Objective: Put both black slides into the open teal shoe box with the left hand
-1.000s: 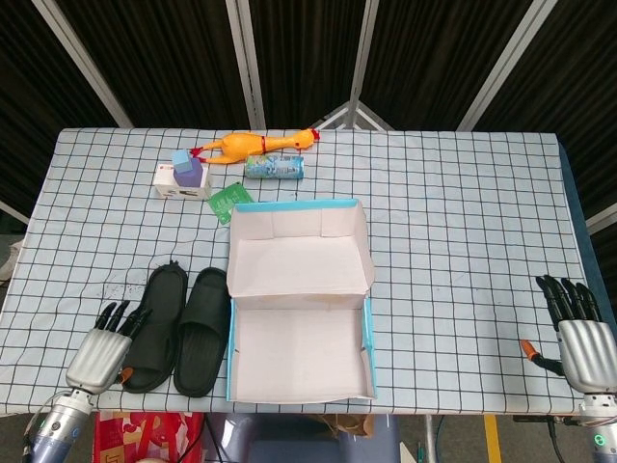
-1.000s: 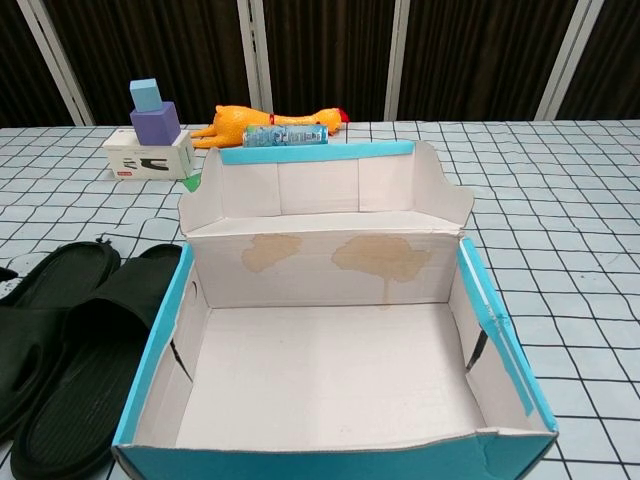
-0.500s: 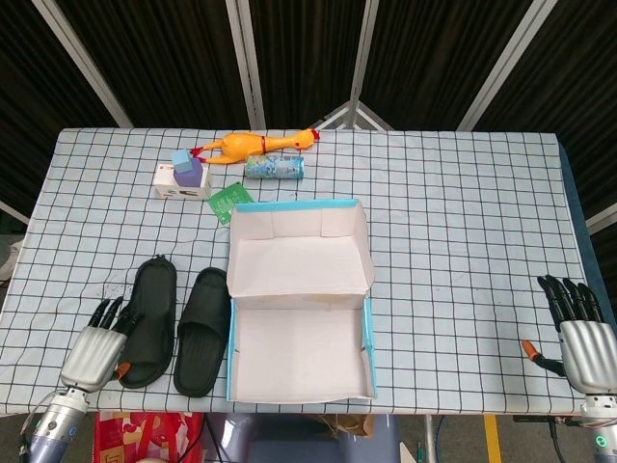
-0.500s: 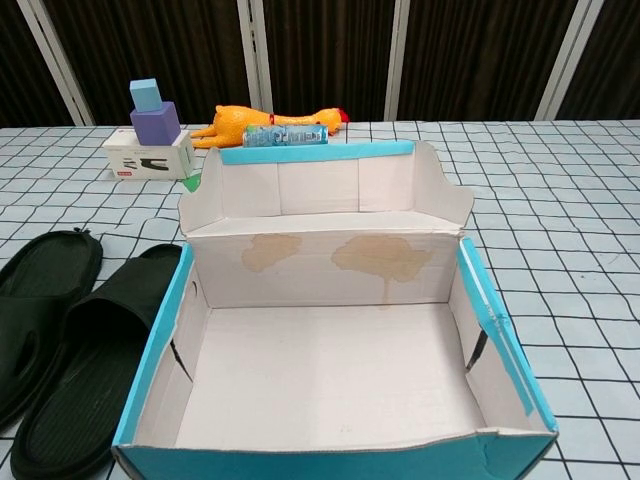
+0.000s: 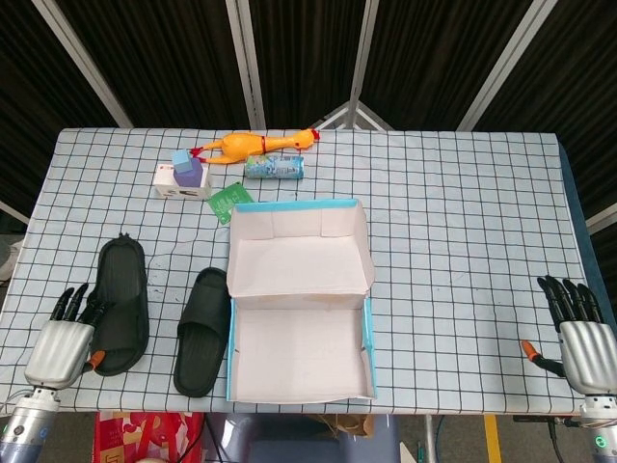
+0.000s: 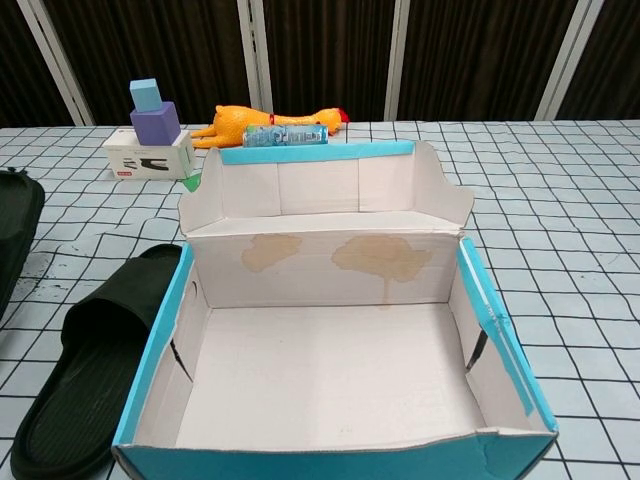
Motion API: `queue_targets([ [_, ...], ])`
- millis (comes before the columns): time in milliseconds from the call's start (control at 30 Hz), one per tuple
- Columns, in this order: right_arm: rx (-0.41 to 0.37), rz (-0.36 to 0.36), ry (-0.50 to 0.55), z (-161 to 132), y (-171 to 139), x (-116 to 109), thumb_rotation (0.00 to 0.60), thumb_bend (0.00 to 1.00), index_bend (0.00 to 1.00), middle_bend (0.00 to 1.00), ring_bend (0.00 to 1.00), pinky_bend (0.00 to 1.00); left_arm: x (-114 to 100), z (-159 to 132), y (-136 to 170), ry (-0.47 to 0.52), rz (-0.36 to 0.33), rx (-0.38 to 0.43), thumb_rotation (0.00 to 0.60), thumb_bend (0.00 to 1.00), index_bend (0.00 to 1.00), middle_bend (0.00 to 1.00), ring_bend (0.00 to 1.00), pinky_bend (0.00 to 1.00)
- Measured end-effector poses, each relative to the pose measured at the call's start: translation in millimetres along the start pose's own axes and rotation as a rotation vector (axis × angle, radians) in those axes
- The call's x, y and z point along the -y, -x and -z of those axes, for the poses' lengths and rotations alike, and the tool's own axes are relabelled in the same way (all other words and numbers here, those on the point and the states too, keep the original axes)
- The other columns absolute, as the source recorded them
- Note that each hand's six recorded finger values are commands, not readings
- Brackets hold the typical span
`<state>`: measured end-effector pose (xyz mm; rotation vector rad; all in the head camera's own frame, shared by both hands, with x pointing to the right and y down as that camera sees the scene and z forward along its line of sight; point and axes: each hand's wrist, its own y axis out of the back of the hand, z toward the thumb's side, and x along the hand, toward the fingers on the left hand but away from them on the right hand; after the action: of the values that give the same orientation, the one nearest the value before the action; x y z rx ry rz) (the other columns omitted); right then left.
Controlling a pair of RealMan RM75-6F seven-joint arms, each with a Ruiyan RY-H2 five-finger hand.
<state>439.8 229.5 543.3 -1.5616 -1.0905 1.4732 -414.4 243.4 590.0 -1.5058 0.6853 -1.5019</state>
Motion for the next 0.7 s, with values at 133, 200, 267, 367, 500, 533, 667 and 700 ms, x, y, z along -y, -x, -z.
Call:
queue_targets([
  [133, -0.005, -0.014, 0.003, -2, 0, 3, 0.600, 0.25, 0.05, 0.09, 0.04, 0.04, -25, 11, 0, -0.015, -0.087, -0.009, 0.600, 0.54, 0.25, 0.39, 0.03, 0.06],
  [200, -0.010, -0.017, 0.005, -3, 1, 3, 0.600, 0.25, 0.05, 0.09, 0.05, 0.04, -42, 17, -1, -0.059, -0.132, 0.002, 0.600, 0.54, 0.27, 0.40, 0.03, 0.06],
  [267, -0.016, -0.016, 0.006, -4, 1, 3, 0.600, 0.25, 0.05, 0.09, 0.05, 0.04, -56, 20, -2, -0.113, -0.163, 0.011, 0.600, 0.54, 0.28, 0.40, 0.03, 0.06],
  [367, -0.022, -0.017, 0.009, -6, 2, 3, 0.600, 0.25, 0.05, 0.09, 0.04, 0.04, -84, 20, -6, -0.217, -0.220, 0.031, 0.600, 0.54, 0.32, 0.40, 0.03, 0.06],
  [500, -0.028, -0.022, 0.013, -7, 2, 4, 0.600, 0.25, 0.05, 0.09, 0.04, 0.04, -133, 9, -12, -0.352, -0.304, 0.069, 0.600, 0.54, 0.34, 0.41, 0.03, 0.06],
  [533, -0.029, -0.022, 0.015, -7, 2, 4, 0.600, 0.25, 0.05, 0.09, 0.04, 0.04, -142, 5, -13, -0.380, -0.321, 0.080, 0.600, 0.54, 0.34, 0.41, 0.03, 0.06],
  [667, -0.031, -0.022, 0.019, -7, 2, 4, 0.600, 0.25, 0.05, 0.09, 0.04, 0.04, -171, -20, -22, -0.494, -0.367, 0.151, 0.600, 0.53, 0.35, 0.42, 0.04, 0.06],
  [700, -0.030, -0.023, 0.019, -7, 2, 4, 0.600, 0.25, 0.05, 0.09, 0.04, 0.04, -174, -26, -24, -0.516, -0.372, 0.168, 0.600, 0.53, 0.35, 0.42, 0.05, 0.06],
])
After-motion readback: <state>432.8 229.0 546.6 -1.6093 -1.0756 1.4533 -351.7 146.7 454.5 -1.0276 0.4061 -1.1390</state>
